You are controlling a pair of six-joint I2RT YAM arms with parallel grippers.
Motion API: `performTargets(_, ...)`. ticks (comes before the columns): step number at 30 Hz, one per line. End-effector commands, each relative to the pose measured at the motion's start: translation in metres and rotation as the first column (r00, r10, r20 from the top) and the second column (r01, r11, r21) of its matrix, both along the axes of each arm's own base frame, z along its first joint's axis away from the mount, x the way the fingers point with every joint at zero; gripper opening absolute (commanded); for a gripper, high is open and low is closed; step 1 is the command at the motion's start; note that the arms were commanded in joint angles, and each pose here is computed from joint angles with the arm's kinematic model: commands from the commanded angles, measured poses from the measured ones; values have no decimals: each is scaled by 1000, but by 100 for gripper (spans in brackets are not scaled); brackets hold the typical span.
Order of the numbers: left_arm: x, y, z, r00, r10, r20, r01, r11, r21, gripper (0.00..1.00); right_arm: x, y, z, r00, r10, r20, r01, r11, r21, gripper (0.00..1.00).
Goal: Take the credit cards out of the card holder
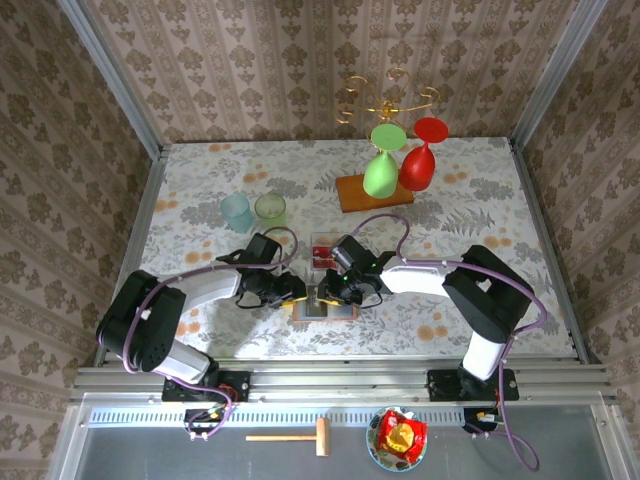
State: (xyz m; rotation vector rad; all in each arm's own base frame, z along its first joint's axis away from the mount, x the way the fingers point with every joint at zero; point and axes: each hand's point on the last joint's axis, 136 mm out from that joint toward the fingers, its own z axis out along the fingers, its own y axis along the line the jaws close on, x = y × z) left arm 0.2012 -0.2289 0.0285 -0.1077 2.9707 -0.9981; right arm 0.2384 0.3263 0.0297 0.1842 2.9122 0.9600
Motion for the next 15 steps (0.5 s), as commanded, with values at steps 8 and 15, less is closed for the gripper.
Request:
performTargets(8, 11, 1, 35, 998, 3, 66, -2, 1000, -2, 34, 4, 3, 22, 998, 5, 55, -8, 998, 56, 23)
performTargets(15, 8, -17, 35, 998, -21, 56, 22, 999, -27, 16, 6, -6, 23, 998, -2, 59, -1, 998, 61, 22)
